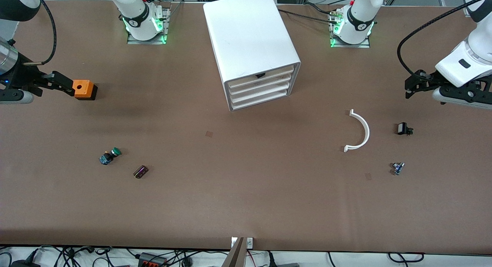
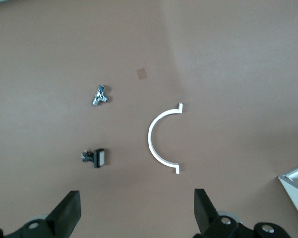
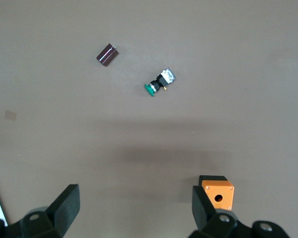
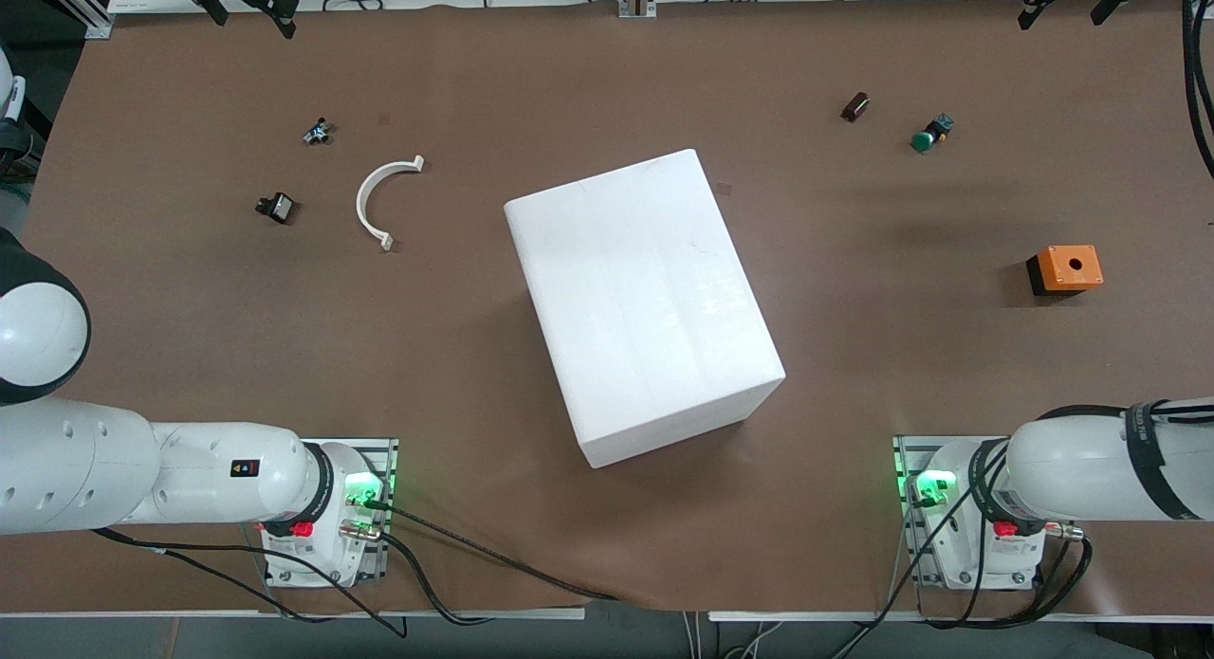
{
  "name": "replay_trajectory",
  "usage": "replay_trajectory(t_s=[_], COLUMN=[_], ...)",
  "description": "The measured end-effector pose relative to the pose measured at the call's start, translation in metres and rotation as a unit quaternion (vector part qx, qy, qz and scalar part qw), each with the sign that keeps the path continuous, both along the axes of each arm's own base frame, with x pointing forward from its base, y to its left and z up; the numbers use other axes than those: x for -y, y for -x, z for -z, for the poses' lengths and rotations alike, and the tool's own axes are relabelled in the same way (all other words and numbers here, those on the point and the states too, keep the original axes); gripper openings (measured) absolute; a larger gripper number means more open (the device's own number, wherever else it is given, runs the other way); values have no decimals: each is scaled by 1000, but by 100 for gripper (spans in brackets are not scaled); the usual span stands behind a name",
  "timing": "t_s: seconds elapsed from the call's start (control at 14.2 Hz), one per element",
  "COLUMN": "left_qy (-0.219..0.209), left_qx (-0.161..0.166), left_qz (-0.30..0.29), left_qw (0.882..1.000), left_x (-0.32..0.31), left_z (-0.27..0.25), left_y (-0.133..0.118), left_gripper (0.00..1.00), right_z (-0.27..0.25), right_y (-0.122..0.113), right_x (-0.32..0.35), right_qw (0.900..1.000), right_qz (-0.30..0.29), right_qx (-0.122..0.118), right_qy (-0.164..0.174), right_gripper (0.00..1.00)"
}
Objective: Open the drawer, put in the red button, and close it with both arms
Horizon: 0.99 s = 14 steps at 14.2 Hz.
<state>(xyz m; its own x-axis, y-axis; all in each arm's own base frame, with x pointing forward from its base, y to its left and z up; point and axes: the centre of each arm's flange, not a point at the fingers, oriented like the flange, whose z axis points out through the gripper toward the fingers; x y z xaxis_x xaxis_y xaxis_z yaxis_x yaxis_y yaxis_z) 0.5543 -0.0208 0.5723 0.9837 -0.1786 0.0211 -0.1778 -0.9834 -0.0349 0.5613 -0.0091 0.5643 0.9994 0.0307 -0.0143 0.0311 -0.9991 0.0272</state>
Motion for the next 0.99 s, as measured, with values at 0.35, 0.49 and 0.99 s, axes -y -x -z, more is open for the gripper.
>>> replay_trajectory(t_s=[0.35, 0.49, 0.99], left_qy=[15, 16, 15], left_qx=[-8, -11, -17], left_qz=[-17, -18, -15], left_qw=[1000, 1000, 1000], left_x=[1, 2, 4], left_z=[1, -2, -10], left_y=[2, 3, 4], left_gripper=[100, 100, 100], right_z=[-1, -2, -4], right_y=[0, 1, 4], right_x=[0, 0, 0], right_qw=[1000, 1000, 1000], right_qz=[0, 0, 0], right_qx=[1, 2, -2], right_qy=[0, 0, 0], right_gripper=[100, 100, 100])
